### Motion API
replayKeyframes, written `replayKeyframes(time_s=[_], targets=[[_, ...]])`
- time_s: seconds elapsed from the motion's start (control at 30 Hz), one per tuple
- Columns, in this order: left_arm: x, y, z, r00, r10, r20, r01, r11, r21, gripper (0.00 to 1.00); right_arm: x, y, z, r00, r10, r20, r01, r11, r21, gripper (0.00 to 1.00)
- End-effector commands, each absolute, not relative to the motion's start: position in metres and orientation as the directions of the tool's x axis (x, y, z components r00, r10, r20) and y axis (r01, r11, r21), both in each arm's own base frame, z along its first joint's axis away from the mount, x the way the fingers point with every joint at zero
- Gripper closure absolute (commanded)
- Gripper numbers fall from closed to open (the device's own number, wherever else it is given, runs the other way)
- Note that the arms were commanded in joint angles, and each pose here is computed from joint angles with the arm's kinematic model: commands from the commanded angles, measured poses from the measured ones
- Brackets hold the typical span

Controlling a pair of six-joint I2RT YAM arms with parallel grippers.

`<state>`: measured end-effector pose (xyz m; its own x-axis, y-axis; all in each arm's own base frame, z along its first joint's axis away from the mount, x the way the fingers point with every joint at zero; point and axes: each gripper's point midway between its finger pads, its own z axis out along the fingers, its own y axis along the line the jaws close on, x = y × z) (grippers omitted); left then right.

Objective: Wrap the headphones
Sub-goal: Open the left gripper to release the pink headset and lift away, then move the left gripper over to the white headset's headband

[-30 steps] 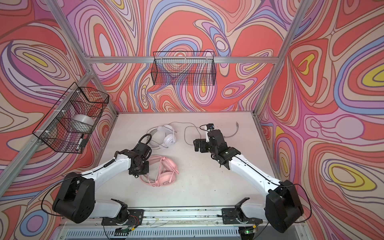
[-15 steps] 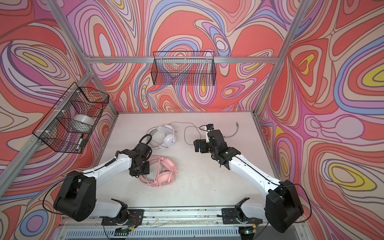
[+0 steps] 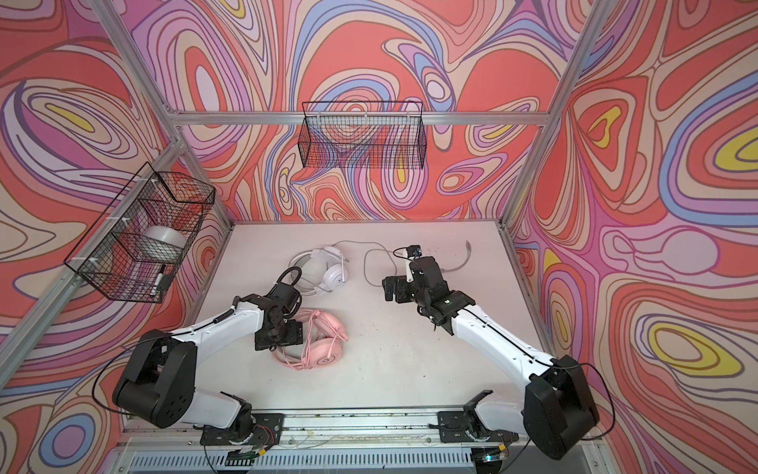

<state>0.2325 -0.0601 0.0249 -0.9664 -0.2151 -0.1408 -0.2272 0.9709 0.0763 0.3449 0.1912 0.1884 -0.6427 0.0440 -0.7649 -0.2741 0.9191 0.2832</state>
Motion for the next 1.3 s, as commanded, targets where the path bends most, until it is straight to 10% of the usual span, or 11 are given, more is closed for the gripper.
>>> replayKeyframes(time_s=[0.0, 0.83, 1.27], targets=[[0.240, -0.061, 0.030, -0.959, -0.233, -0.158, -0.247, 0.967, 0.070, 0.08, 0.344, 0.190, 0.185, -0.649, 0.029, -0.760, -0.283, 0.918, 0.277, 0.02], [0.300, -0.055, 0.169, -0.832, -0.283, -0.477, -0.309, 0.951, -0.027, 0.07, 0.344, 0.218, 0.200, -0.639, -0.070, -0.766, -0.438, 0.852, 0.287, 0.01], [0.371, -0.072, 0.171, -0.858, -0.347, -0.378, -0.299, 0.937, -0.181, 0.14, 0.358, 0.226, 0.220, -0.612, -0.015, -0.790, -0.428, 0.847, 0.315, 0.01]])
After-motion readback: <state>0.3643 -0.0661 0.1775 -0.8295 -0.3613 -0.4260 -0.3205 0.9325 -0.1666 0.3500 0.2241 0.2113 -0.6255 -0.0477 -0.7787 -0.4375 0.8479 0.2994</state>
